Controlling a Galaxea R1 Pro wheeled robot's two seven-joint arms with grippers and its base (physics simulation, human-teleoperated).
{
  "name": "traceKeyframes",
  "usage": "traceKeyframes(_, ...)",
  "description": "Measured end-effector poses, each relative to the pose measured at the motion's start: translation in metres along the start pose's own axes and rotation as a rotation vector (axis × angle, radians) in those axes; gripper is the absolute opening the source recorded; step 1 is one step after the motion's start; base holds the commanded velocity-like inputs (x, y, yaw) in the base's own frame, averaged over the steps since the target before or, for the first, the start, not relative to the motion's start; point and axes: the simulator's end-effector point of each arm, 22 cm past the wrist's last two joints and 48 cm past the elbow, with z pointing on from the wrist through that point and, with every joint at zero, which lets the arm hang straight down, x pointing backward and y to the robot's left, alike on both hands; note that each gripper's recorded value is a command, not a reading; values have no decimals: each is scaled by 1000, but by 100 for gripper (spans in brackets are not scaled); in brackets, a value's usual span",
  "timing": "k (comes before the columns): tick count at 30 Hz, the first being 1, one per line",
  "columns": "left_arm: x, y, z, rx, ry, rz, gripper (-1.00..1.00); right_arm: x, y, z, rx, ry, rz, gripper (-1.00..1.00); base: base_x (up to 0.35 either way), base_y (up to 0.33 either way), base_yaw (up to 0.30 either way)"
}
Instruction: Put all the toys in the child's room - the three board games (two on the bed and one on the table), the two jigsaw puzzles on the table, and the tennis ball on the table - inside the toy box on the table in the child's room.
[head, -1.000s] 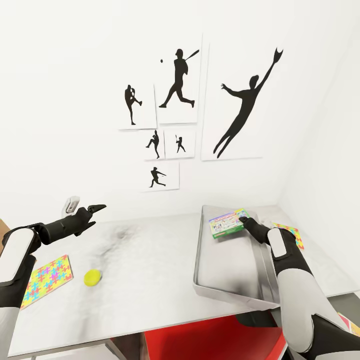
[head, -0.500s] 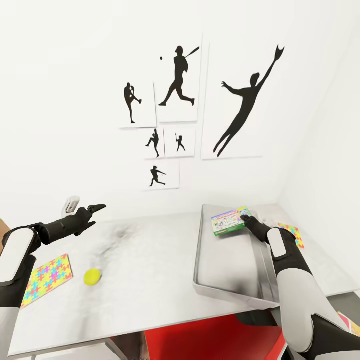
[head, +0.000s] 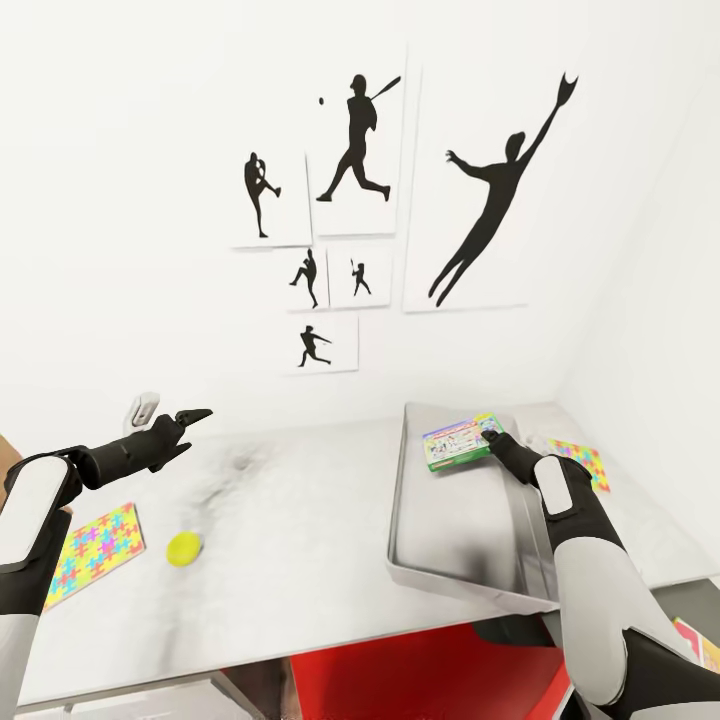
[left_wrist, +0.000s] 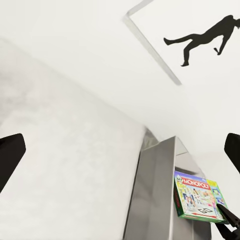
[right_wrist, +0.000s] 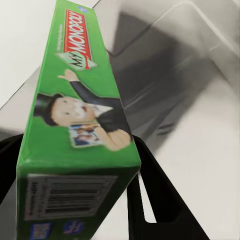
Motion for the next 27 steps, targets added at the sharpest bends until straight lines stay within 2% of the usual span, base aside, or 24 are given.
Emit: traceKeyframes(27,5,11,7,-15,13,-9,100,8,-9,8,13,12,1,-100,0,0,0)
